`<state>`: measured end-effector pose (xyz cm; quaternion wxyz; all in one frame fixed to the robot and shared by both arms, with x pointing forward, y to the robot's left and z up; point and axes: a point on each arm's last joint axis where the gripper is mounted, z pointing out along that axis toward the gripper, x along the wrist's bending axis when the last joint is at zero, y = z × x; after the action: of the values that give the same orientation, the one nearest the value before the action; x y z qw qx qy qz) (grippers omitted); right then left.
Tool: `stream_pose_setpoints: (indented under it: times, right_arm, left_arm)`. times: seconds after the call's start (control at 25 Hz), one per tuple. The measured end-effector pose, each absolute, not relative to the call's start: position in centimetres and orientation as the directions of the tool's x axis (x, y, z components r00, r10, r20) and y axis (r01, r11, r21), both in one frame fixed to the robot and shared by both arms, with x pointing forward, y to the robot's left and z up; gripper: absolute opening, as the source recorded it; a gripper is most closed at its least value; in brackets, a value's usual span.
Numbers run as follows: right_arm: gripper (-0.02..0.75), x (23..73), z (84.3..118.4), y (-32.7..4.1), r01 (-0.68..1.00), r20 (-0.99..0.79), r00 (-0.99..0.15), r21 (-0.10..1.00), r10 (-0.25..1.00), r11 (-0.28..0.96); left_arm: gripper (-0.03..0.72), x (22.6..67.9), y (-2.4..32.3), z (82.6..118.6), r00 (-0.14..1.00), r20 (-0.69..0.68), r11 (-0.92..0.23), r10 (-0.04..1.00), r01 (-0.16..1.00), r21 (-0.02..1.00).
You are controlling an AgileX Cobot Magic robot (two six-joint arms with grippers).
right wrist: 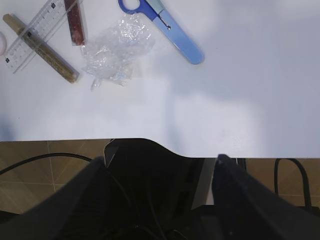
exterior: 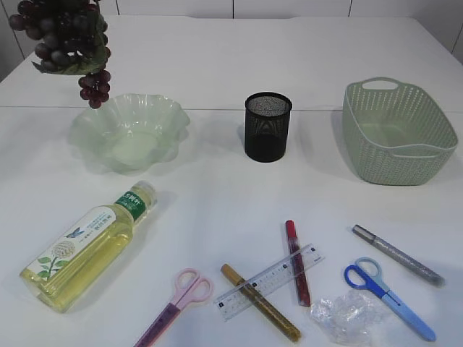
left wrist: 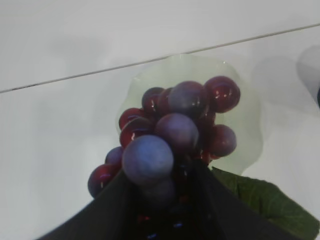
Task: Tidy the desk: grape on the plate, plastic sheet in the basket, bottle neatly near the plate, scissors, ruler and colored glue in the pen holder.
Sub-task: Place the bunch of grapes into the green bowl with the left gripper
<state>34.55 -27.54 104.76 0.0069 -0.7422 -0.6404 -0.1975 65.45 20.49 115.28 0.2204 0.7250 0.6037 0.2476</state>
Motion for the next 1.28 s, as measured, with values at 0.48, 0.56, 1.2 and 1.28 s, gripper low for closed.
stream_pose_setpoints:
  times: [0.48,0.56,1.2,1.28]
  right_arm:
    - [0.512,34.5,104.8,-27.5,0.956,0.307,0.102,0.234,0.946,-0.179]
    - [0.512,34.5,104.8,-27.5,0.956,0.309,0.102,0.233,0.946,-0.18]
    - [0.512,34.5,104.8,-27.3,0.955,0.326,0.109,0.227,0.939,-0.19]
    - [0.512,34.5,104.8,-27.3,0.955,0.329,0.11,0.226,0.938,-0.191]
  left_arm:
    - [0.247,70.2,19.2,108.0,0.129,0.055,-0.136,0.99,0.793,0.594]
    - [0.248,70.9,19.2,106.5,0.129,0.057,-0.138,0.99,0.804,0.579]
    - [0.249,74.1,21.4,99.2,0.04,-0.044,-0.012,0.998,0.858,0.513]
    - [0.249,74.3,21.3,98.8,0.038,-0.06,-0.002,0.997,0.856,0.518]
